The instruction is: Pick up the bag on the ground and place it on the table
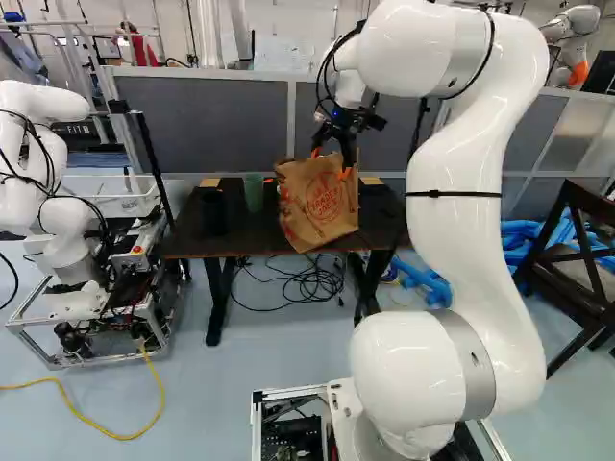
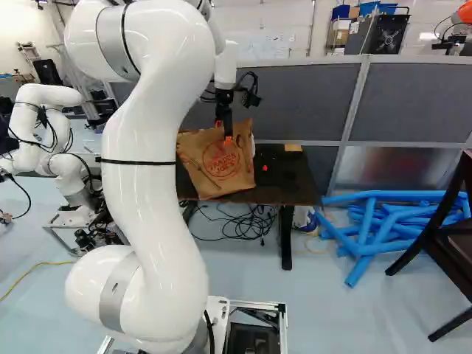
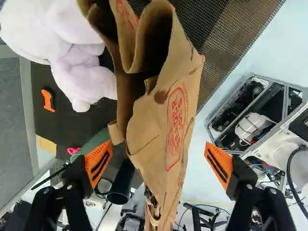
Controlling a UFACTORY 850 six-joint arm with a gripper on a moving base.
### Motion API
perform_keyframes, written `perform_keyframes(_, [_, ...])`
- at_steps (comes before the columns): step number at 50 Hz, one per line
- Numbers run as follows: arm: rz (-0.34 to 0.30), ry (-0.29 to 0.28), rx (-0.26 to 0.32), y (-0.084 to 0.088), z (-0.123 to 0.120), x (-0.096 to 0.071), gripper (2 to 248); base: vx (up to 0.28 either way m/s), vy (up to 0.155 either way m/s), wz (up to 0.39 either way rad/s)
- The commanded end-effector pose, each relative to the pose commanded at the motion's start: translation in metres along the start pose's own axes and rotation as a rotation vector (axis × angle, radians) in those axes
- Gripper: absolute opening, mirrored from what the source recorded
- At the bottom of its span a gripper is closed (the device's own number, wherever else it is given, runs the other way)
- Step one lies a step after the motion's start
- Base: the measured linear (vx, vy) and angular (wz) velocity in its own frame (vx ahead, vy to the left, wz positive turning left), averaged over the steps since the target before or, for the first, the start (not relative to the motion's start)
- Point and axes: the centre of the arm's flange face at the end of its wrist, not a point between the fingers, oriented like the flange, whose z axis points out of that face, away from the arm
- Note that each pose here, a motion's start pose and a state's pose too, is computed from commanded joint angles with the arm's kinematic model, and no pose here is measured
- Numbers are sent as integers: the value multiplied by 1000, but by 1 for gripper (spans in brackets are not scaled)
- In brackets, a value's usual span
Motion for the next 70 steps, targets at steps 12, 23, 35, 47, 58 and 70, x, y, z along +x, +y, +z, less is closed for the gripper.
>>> perform_keyframes(12, [-5,14,24,3,-19,-6,247,0,0,0])
perform_keyframes(23, [-10,19,35,8,-36,-12,247,0,0,0])
perform_keyframes(35, [-15,16,35,14,-54,-19,247,0,0,0])
perform_keyframes(47, [-28,37,37,20,-73,-25,247,0,0,0])
perform_keyframes(58, [-52,94,31,26,-90,-27,247,0,0,0])
perform_keyframes(70, [-73,147,33,33,-108,-29,247,0,0,0])
